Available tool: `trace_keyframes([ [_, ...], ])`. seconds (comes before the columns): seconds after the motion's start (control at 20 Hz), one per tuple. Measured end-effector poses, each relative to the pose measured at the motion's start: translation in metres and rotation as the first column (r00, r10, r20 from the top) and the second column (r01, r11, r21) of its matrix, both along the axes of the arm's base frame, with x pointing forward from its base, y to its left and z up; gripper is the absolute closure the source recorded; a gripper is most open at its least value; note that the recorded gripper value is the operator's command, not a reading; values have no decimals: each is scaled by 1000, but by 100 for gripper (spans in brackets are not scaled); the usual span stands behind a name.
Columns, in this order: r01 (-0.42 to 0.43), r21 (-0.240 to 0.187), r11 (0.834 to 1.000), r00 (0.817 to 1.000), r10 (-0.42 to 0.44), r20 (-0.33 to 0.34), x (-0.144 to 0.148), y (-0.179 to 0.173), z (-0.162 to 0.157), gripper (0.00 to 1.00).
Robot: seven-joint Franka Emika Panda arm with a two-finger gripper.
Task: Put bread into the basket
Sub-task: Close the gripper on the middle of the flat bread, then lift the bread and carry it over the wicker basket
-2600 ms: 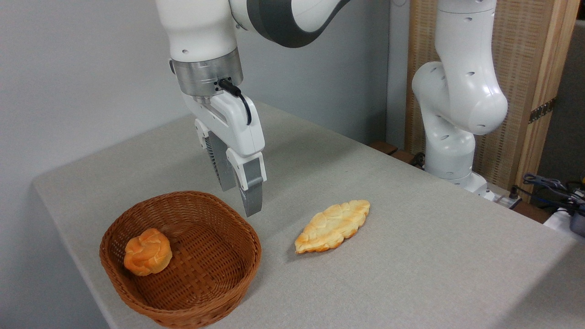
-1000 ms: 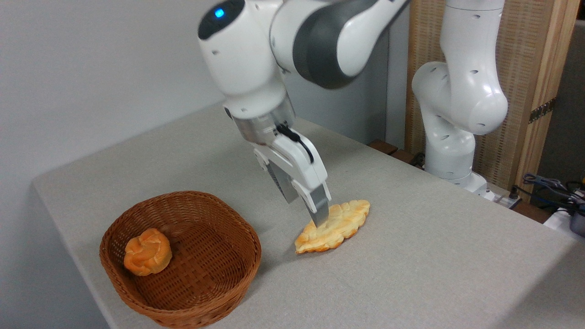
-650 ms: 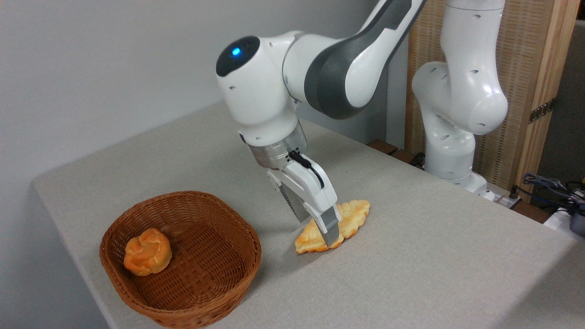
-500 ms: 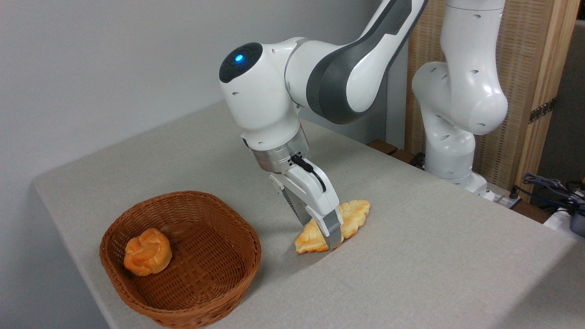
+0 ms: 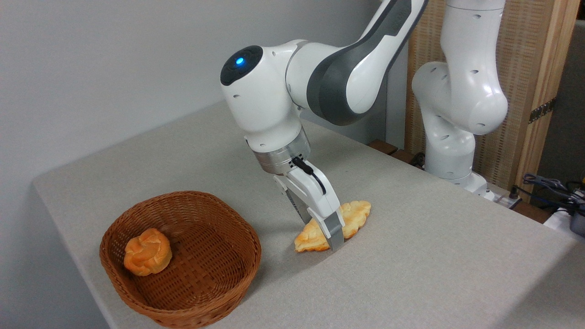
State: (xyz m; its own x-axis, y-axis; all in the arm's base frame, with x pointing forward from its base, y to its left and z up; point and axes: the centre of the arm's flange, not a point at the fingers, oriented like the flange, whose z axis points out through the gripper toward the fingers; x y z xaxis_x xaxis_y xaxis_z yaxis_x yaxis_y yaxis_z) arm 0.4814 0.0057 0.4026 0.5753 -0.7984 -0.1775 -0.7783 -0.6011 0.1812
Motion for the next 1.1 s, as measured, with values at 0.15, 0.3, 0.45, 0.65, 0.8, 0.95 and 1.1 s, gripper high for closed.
trace_keyframes([
  [0.15,4,-1,1000,1000,-4,0,0,0,0,61],
  [0.3,4,-1,1000,1000,-4,1,0,0,0,61],
  [0.45,4,-2,1000,1000,-4,3,0,0,2,61],
  [0.65,6,-14,1000,997,-4,77,6,0,33,61],
  [0.8,5,-30,1000,983,0,184,19,1,81,61],
  [0.95,-2,-72,997,953,24,301,34,-3,114,60],
  [1.1,-10,-123,992,907,61,418,51,-10,125,47],
])
